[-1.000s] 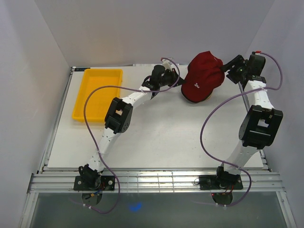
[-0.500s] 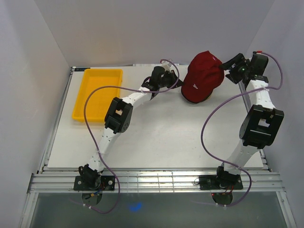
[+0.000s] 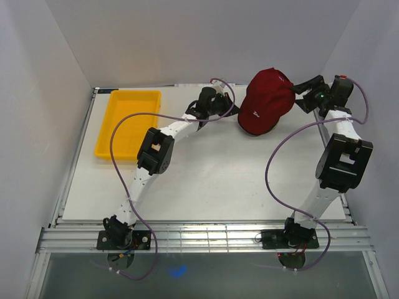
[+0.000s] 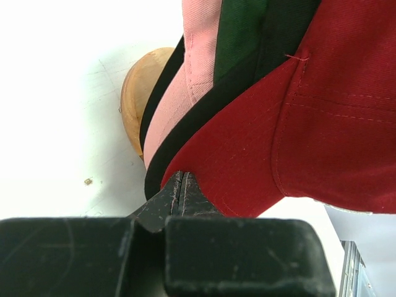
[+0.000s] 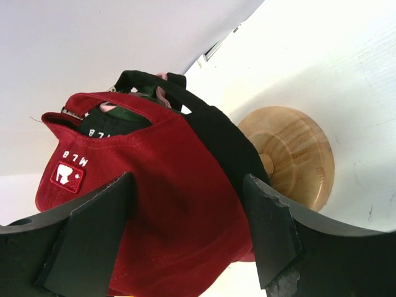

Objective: Stack the hats

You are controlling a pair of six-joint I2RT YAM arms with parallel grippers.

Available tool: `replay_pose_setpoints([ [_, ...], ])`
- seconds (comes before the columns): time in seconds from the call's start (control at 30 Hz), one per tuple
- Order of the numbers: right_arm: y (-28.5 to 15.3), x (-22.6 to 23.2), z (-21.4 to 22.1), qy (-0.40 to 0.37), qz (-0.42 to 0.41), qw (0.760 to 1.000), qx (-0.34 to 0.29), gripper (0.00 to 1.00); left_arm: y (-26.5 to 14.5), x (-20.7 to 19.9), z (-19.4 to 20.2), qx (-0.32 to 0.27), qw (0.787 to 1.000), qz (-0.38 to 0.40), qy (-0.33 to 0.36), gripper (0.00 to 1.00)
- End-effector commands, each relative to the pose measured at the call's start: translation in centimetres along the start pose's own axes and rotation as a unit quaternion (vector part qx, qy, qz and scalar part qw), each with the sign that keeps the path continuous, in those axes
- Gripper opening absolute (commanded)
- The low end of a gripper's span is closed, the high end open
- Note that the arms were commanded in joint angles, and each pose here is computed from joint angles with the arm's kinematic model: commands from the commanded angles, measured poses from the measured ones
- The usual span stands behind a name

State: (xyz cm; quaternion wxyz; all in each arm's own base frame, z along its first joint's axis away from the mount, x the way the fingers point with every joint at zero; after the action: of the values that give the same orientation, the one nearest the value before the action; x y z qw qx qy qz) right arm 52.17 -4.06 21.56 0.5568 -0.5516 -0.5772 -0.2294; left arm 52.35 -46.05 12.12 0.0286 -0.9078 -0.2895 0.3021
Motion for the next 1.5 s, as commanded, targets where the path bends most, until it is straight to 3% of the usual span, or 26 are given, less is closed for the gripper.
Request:
replay_pose_setpoints([
  [0.0,0.5,1.8,-1.6,-0.012,-0.023,1.000,-0.017,0.77,-0.7,-0.6,-0.6,0.007,1.000,0.000,0.006,0.00],
  [0.1,1.0,1.5,-1.8,-0.007,-0.018,1.000,-0.014,0.72,-0.7,-0.6,-0.6,0.008,1.000,-0.001,0.007,0.00],
  [0.33,1.1,2.9,-2.3,-0.016,-0.047,0.999,-0.014,0.78,-0.8,-0.4,-0.5,0.010,1.000,-0.002,0.008,0.00],
  [0.7,1.0,4.9,-3.1,-0.026,-0.066,0.997,-0.016,0.81,-1.7,-0.9,-1.5,0.008,1.000,0.000,0.019,0.00],
  [0.77,0.9,5.2,-3.2,-0.028,-0.068,0.997,-0.018,0.81,-2.2,-1.1,-2.2,0.002,1.000,0.001,0.022,0.04],
  [1.0,-0.3,7.0,-4.0,-0.036,-0.082,0.996,-0.030,0.82,-4.6,-1.3,-5.6,-0.027,0.999,-0.007,0.036,0.35],
  [1.33,-4.3,8.9,-2.9,-0.052,-0.095,0.994,-0.032,0.82,-9.9,-4.1,-11.2,-0.056,0.997,-0.008,0.057,0.40],
  [1.47,-7.0,8.3,-0.5,-0.075,-0.082,0.994,-0.024,0.82,-12.9,-5.9,-11.9,-0.033,0.997,-0.023,0.062,0.42],
])
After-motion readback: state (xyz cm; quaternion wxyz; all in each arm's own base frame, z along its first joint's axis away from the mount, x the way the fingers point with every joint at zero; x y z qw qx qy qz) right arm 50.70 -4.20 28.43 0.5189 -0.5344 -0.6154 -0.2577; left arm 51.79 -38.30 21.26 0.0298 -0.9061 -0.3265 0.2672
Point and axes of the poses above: each gripper's point midway between its finger pads, its own y axis out along the fingers, its own x axis along the line the jaws close on, z = x × y, the point moved 1 cm from there along -y, back along the fingers, and after that the axes turned 11 degrees about y, right-handed, at the moved point
